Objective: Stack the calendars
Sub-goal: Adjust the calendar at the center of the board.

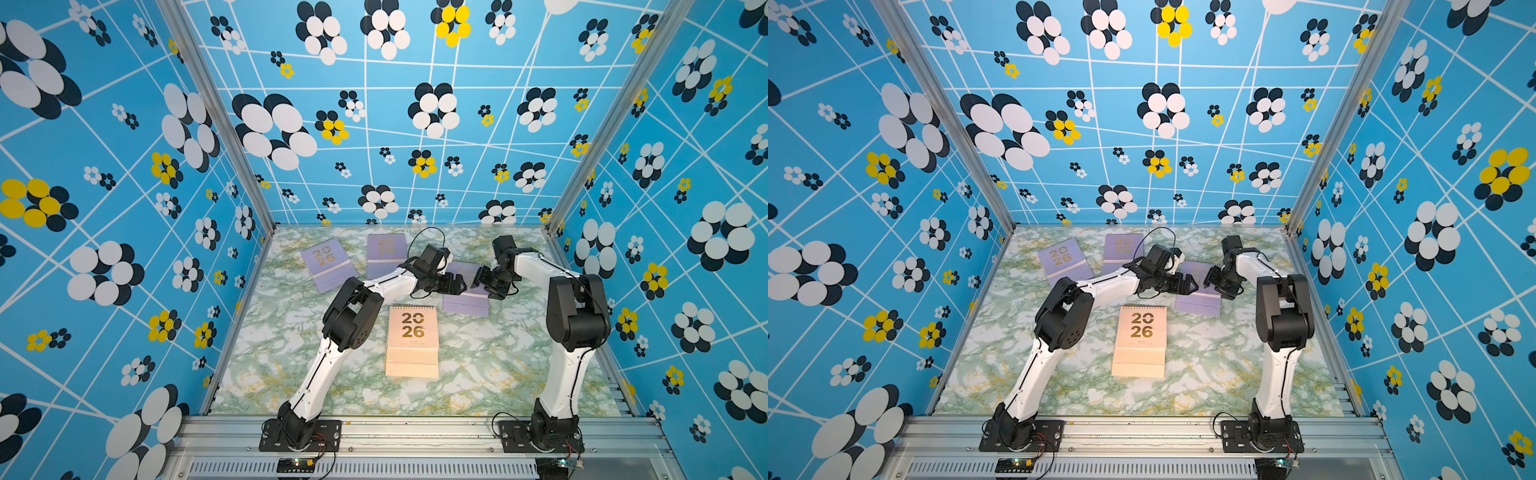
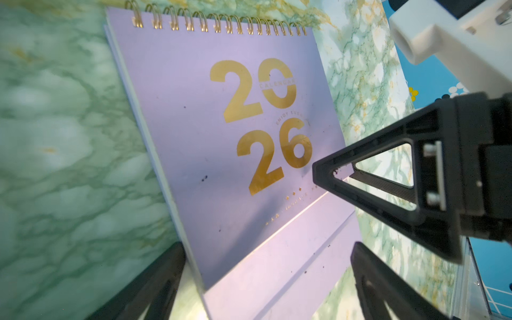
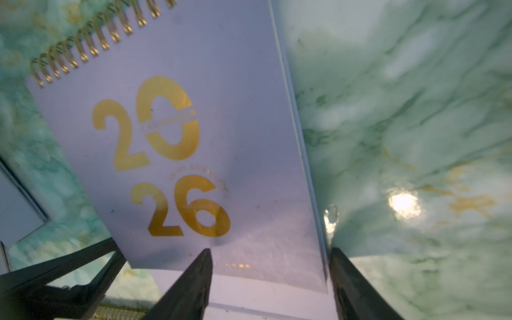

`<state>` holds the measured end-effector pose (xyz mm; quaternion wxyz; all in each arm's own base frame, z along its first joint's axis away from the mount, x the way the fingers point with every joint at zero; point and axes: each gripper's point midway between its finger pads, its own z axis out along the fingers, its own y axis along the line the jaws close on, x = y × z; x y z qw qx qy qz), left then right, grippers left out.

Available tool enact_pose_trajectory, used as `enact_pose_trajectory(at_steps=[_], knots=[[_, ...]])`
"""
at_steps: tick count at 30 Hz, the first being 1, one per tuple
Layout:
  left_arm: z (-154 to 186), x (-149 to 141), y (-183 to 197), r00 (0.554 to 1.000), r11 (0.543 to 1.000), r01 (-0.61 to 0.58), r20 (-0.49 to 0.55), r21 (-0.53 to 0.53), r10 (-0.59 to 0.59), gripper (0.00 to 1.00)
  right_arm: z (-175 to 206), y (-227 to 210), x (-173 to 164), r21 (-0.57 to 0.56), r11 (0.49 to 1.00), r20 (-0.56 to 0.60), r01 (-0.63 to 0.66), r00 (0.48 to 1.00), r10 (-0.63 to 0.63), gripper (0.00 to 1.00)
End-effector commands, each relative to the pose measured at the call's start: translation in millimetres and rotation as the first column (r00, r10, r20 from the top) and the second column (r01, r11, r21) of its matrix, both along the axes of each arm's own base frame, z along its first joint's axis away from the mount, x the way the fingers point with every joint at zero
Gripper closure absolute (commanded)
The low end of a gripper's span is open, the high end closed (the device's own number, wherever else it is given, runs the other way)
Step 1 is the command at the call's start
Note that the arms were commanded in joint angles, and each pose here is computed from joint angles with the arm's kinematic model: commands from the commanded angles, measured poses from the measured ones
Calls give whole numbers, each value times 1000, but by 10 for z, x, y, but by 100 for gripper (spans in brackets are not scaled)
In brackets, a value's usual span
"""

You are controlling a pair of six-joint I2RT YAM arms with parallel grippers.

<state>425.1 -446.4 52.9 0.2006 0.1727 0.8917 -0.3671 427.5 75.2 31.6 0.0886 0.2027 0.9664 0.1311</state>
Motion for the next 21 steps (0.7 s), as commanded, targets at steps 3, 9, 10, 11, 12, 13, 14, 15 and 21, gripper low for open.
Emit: enact_pose_trajectory(at_steps=[3,9,10,11,12,13,14,15,21], knots=[[5,-302,0,998,999,33,-62,16,-32,5,137,5,-97,-9,1000,27,13,1000,-13,32],[-1,-258,83,999,998,28,-38,63,-25,5,161,-135,-105,-51,998,42,47,998,-45,31],[-2,-252,89,999,997,29,-37,69,-26,5,161,-163,-88,-53,997,46,50,998,-48,31],[-4,-241,93,999,997,28,-34,73,-26,5,155,-184,-75,-55,997,47,51,998,-48,31],[1,-222,103,999,997,26,-32,77,-24,5,157,-191,-55,-54,998,51,42,998,-40,31],[8,-198,112,999,997,24,-26,80,-22,5,156,-194,-37,-55,998,52,36,998,-33,31],[7,-181,121,999,996,22,-25,84,-20,5,158,-189,-18,-54,998,55,27,998,-24,31],[12,-156,127,1000,996,21,-22,87,-19,5,158,-184,1,-55,998,56,17,998,-13,31],[28,-35,115,1000,994,31,-10,100,-30,4,74,-155,90,-36,999,43,-1,999,2,31]])
